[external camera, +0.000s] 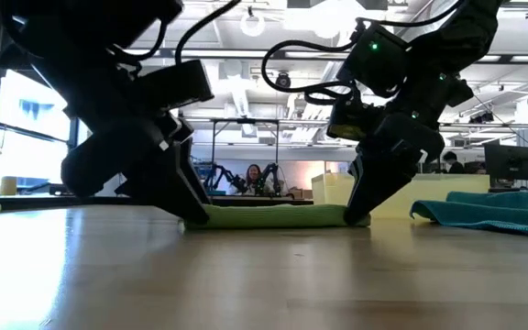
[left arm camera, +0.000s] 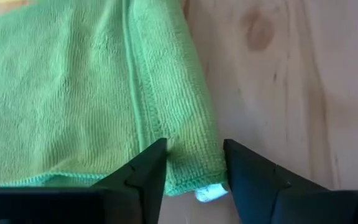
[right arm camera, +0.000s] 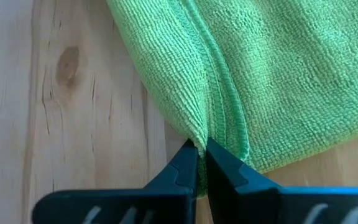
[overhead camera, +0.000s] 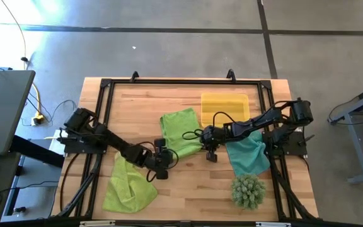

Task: Roll microfiber towels into tight, uniform cylinder then place into a basket
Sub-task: Roll the top green microfiber towel

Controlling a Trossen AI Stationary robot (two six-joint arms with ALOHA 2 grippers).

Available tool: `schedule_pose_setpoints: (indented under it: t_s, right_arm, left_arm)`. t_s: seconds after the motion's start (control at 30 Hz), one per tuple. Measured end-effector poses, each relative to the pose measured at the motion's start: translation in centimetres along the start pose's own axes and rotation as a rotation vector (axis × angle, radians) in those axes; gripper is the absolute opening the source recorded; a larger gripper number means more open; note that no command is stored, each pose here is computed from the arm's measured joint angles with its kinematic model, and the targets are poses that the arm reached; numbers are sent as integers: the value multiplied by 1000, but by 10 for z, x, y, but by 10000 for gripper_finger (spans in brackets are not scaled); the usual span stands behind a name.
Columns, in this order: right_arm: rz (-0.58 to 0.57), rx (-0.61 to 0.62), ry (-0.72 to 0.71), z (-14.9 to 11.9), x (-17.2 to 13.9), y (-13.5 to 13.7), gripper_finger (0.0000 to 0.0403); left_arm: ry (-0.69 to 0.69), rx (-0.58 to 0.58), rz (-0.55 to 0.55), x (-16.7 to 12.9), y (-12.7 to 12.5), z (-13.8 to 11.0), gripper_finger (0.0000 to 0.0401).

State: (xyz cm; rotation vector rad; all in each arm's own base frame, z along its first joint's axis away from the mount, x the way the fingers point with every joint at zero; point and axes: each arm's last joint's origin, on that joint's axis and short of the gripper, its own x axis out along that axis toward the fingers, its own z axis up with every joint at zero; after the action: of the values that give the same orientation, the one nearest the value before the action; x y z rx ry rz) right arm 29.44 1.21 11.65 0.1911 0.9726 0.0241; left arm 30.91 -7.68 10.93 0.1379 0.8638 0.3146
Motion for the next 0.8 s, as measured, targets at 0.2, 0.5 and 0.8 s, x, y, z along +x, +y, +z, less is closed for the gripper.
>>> schedule_pose_setpoints:
  t_s: [0.2, 0.5, 0.8]
  right_arm:
    - [24, 3, -1, 0, 0, 1, 5]
    - [202, 128, 47, -1, 0, 6, 5]
    - [279, 291, 84, 2, -1, 9, 5]
  left_arm:
    - [35, -104, -53, 6, 9, 2, 79]
    - [99, -410, -290, 1, 13, 10, 13]
    - [75, -582, -309, -18, 15, 20, 6]
